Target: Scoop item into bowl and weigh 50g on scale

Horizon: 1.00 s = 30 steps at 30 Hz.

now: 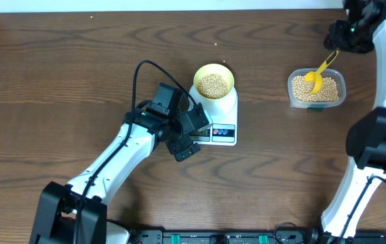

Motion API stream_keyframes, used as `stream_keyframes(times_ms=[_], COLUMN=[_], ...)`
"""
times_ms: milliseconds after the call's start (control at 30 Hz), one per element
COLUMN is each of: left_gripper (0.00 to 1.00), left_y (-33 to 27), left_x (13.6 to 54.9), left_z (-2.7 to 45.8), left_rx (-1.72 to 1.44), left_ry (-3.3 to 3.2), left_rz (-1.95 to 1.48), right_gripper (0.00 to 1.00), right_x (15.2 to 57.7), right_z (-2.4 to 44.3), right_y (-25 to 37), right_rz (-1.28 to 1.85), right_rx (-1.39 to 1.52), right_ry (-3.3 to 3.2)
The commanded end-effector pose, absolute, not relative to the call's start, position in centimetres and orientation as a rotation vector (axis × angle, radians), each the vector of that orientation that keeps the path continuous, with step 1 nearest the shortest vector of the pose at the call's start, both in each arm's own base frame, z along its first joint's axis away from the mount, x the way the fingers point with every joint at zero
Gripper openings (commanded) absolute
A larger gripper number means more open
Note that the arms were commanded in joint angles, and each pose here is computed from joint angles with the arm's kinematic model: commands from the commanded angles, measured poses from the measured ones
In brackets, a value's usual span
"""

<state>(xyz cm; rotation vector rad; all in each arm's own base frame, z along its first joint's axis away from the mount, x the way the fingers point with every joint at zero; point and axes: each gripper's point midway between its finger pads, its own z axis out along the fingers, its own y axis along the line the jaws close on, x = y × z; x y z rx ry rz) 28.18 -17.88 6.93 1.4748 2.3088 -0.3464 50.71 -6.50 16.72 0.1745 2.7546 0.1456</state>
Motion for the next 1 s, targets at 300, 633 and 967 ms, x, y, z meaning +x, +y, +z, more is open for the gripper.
stream_keyframes(times_ms=[300, 633, 967], left_gripper=[0.98, 0.98, 0.98], left_y=[-17.7, -17.7, -17.7], left_x=[28.2, 28.2, 28.2], left_z=[6.9, 6.9, 6.9], left_rx=[1.483, 1.483, 1.483], left_ry=[2.306, 2.306, 2.306], left_rz=[-0.335, -0.336, -0.336], right_gripper=[0.58, 0.22, 0.01], right_x=[48.5, 49.9, 49.6], right_z=[13.1, 11.6, 16.7], right_y=[-5.7, -3.6, -5.1], right_rz=[0.048, 0.234, 0.087], right_rx=[0.164, 0.129, 0.087], right_ry=[2.866, 2.809, 2.725])
